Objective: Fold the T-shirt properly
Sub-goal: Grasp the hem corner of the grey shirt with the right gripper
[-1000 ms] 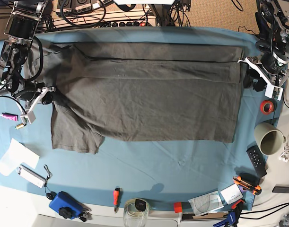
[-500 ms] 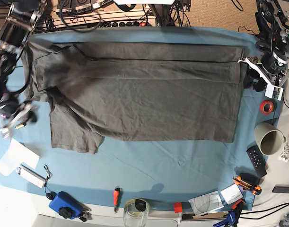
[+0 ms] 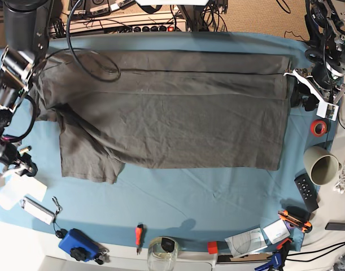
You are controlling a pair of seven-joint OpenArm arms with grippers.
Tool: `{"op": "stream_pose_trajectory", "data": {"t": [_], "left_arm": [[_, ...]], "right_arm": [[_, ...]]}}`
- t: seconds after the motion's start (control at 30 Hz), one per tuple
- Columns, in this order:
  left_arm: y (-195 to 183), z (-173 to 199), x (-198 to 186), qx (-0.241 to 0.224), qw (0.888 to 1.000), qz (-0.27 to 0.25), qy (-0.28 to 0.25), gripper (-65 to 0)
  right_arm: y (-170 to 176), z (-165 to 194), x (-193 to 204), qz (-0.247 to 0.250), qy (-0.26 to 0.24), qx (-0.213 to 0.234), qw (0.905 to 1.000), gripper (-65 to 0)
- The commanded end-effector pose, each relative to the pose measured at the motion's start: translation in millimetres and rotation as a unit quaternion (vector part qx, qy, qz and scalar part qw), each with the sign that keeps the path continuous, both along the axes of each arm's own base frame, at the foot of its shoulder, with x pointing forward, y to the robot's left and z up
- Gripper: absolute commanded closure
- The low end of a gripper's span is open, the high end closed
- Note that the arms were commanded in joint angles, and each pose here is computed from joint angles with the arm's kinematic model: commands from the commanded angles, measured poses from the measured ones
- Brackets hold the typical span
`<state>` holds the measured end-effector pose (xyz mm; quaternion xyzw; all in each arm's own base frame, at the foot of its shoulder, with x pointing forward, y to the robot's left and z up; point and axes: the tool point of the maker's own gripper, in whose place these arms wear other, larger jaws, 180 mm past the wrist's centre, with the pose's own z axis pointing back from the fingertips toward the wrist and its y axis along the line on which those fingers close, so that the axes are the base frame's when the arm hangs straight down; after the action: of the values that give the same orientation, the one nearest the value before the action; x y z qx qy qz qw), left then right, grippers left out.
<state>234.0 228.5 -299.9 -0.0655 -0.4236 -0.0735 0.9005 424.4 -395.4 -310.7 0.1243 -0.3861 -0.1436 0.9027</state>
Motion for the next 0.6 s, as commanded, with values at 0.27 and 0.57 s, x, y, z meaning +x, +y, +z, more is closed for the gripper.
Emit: {"op": "stream_pose_trajectory", "data": {"t": [0.27,0.57], "left_arm": [[1,12,6,0.003,1.000,-0.004,-0.024,-25.6],[1,15,9,0.001,0.999,-0.003,-0.035,-25.6]], "right_arm": [[26,-35,14,-0.008,0.011,0.029,0.9995,-20.9],[78,-76,17,0.004,0.045,0.066,0.9968,-20.9]]}}
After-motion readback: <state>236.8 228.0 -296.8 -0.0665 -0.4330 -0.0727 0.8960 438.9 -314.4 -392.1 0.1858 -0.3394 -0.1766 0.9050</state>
